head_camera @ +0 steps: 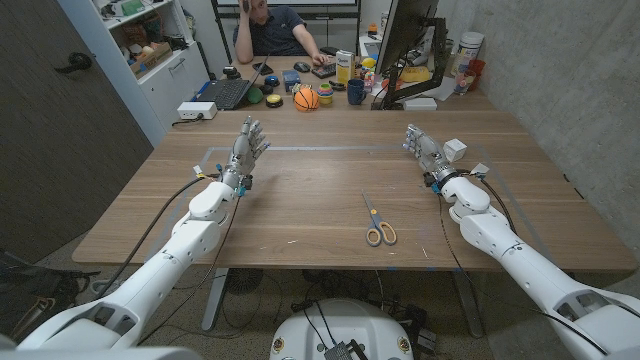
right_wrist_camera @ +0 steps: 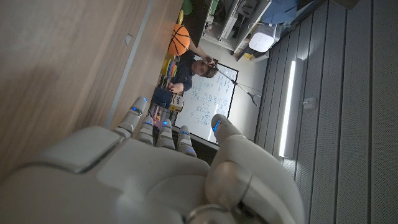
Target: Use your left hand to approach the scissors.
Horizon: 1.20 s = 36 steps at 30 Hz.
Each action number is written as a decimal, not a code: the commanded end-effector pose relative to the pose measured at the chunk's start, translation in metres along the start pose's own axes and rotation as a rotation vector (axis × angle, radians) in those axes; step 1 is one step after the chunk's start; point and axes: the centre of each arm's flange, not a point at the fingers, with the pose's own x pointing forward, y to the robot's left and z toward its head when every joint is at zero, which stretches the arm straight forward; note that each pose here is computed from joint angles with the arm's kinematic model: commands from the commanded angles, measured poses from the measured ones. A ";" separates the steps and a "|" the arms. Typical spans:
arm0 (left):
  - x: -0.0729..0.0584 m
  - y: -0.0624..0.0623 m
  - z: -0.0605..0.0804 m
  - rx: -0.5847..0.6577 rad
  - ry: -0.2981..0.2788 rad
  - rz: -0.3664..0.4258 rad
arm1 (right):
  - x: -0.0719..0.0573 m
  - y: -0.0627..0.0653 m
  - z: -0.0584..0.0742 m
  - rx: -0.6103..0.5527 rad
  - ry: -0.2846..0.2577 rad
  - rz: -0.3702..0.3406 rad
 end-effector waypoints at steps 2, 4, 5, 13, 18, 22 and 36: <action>-0.003 0.016 0.006 0.023 -0.025 0.032 | 0.017 0.006 -0.005 -0.035 0.008 0.058; -0.002 0.016 0.007 0.034 -0.032 0.033 | 0.017 0.006 -0.005 -0.034 0.008 0.057; -0.002 0.016 0.008 0.040 -0.036 0.034 | 0.017 0.006 -0.005 -0.029 0.009 0.055; 0.008 0.008 0.022 0.092 -0.096 -0.012 | 0.016 0.003 -0.004 -0.032 0.004 0.047; 0.017 0.002 0.033 0.141 -0.137 -0.053 | 0.014 0.001 -0.003 -0.038 -0.005 0.040; 0.024 -0.002 0.044 0.187 -0.170 -0.087 | 0.012 -0.002 -0.002 -0.038 -0.010 0.031; 0.045 -0.032 0.085 0.320 -0.295 -0.240 | 0.008 -0.006 -0.002 -0.029 -0.014 0.020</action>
